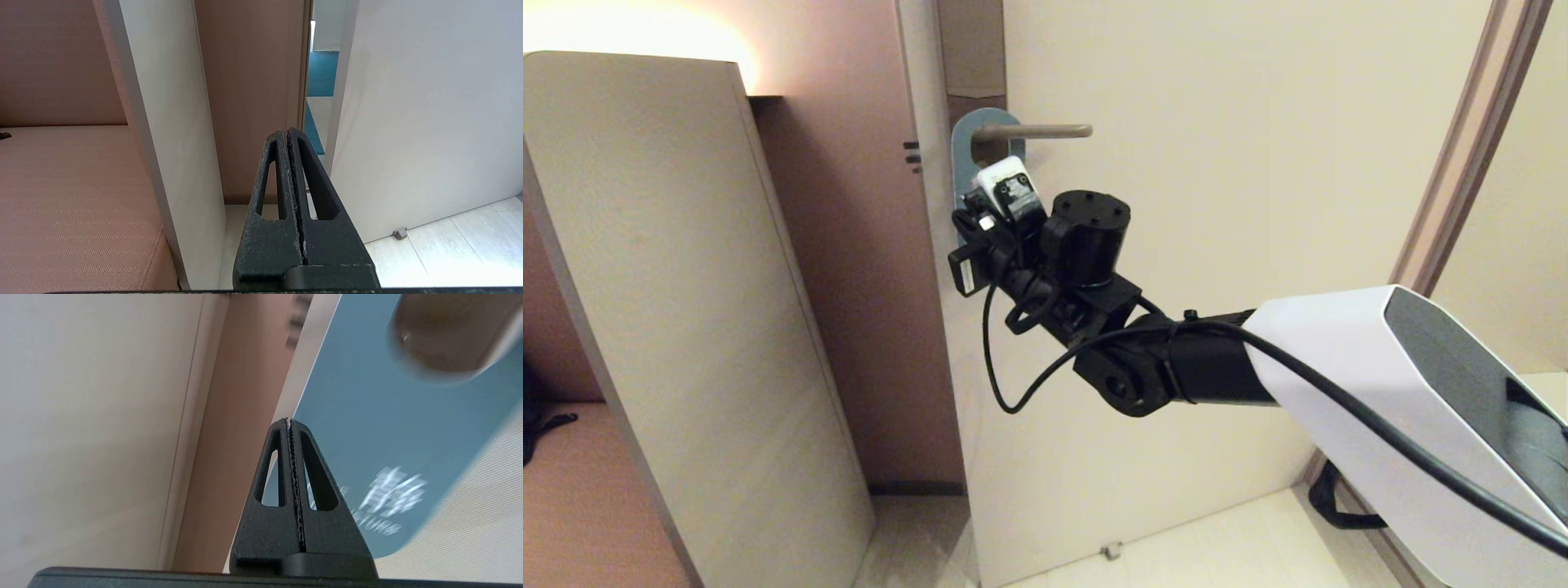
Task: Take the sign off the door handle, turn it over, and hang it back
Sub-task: Hang the sign back with the other side facing out
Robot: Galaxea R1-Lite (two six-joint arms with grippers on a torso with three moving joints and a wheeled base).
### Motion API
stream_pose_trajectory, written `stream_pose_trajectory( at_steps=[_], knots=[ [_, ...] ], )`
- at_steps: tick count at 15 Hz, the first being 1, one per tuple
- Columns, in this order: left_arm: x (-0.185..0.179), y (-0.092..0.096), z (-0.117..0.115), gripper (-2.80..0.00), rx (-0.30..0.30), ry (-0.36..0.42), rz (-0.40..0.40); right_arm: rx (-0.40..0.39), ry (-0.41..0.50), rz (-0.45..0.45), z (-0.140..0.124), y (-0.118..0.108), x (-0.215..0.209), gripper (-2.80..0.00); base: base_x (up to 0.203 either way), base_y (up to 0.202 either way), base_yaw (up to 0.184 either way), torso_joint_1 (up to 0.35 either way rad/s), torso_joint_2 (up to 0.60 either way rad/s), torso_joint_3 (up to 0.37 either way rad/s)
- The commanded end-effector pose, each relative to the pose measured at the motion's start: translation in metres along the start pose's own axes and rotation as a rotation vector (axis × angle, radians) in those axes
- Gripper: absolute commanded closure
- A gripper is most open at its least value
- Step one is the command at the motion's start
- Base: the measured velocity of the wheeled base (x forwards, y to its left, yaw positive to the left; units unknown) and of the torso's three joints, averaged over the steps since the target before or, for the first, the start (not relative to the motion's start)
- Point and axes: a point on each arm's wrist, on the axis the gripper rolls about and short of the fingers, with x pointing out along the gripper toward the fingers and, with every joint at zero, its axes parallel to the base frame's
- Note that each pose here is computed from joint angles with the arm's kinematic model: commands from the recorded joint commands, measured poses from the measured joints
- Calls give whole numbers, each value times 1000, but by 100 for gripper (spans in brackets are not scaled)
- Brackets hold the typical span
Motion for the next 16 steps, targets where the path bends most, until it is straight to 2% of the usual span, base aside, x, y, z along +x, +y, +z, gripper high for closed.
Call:
stream_pose_trajectory(
  at_steps=[1,6,10,16],
  knots=[
    [0,0,0,0,0,0,2,-2,20,-13,-23,3,8,0,0,0,0,0,0,0],
    [0,0,0,0,0,1,2,-8,46,-56,-45,-10,13,0,0,0,0,0,0,0],
    [0,0,0,0,0,1,2,-12,66,-76,-48,-22,14,0,0,0,0,0,0,0],
    [0,0,0,0,0,1,1,-15,102,-73,-46,-23,5,0,0,0,0,0,0,0]
  ],
)
